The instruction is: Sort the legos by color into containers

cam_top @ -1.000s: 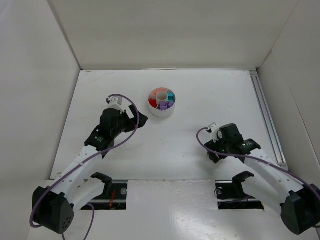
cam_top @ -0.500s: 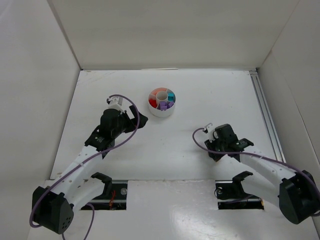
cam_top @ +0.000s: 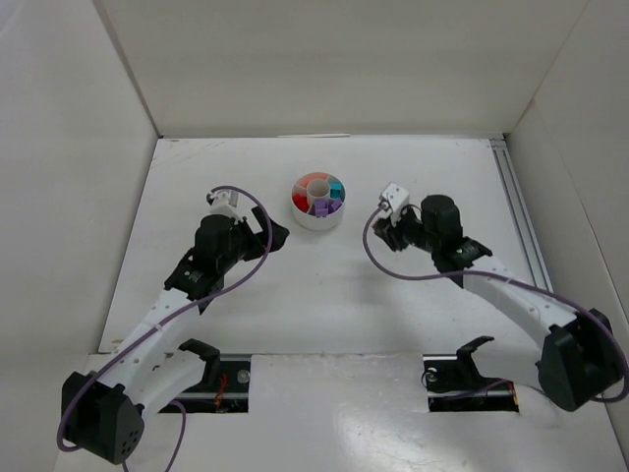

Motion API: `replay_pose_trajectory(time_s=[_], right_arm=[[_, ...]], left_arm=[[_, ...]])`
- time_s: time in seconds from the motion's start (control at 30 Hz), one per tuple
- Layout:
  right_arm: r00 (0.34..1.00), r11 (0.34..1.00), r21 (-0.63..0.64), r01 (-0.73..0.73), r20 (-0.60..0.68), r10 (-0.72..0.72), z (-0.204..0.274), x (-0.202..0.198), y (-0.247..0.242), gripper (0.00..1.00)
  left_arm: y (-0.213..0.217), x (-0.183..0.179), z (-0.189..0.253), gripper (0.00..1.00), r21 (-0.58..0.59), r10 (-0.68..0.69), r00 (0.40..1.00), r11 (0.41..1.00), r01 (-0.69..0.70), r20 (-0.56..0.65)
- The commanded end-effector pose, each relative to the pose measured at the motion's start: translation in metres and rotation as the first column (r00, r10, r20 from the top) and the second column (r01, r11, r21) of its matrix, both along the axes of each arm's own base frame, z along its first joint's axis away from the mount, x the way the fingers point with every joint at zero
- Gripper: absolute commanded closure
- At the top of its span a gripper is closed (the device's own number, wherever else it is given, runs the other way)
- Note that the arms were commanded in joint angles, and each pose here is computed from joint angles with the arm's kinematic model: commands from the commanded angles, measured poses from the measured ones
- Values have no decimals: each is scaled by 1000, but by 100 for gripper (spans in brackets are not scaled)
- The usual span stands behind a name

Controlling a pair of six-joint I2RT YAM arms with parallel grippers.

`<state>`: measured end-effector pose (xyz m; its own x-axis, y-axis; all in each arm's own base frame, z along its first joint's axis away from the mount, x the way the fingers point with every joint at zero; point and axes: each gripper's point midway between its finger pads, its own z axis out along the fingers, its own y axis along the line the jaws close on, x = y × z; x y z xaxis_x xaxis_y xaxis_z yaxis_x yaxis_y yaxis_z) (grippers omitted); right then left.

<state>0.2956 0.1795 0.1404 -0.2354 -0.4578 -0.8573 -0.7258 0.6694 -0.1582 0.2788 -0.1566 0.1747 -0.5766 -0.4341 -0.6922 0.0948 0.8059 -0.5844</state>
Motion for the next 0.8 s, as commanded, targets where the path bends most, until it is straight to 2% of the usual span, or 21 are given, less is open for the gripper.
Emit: replay_pose_trajectory(time_s=[0.0,0.13,0.17,0.3,0.47,0.6,0.63,0.7,0.77], right_arm=[[882,964,125,-235,445,157,125,57,51,80],[795,917,107,-384,544,269,156,90,97,80],[781,918,91,-386,561,273,162,108,105,80],[731,894,73,-443,606,313,168,132,137,81],[667,835,97,-541,654,356,168,142,166,81],[660,818,103,-565,651,374,155,149,184,81],[680,812,123,-570,625,383,144,152,188,81],[658,797,136,-589,654,374,148,152,191,81],[674,784,170,-598,636,376,136,152,195,80]], left_arm=[[1,0,16,1,-12,7,999,1000,-7,54],[2,0,19,1,-27,25,999,999,-23,47],[2,0,19,1,-36,29,999,999,-27,42],[4,3,18,1,-31,40,999,999,-39,32],[8,5,17,1,-23,57,998,998,-56,24],[9,9,24,1,-25,67,997,998,-66,37],[8,10,21,1,-20,67,997,998,-66,26],[8,13,23,1,-12,63,998,998,-63,30],[7,15,17,1,0,63,998,998,-63,5]])
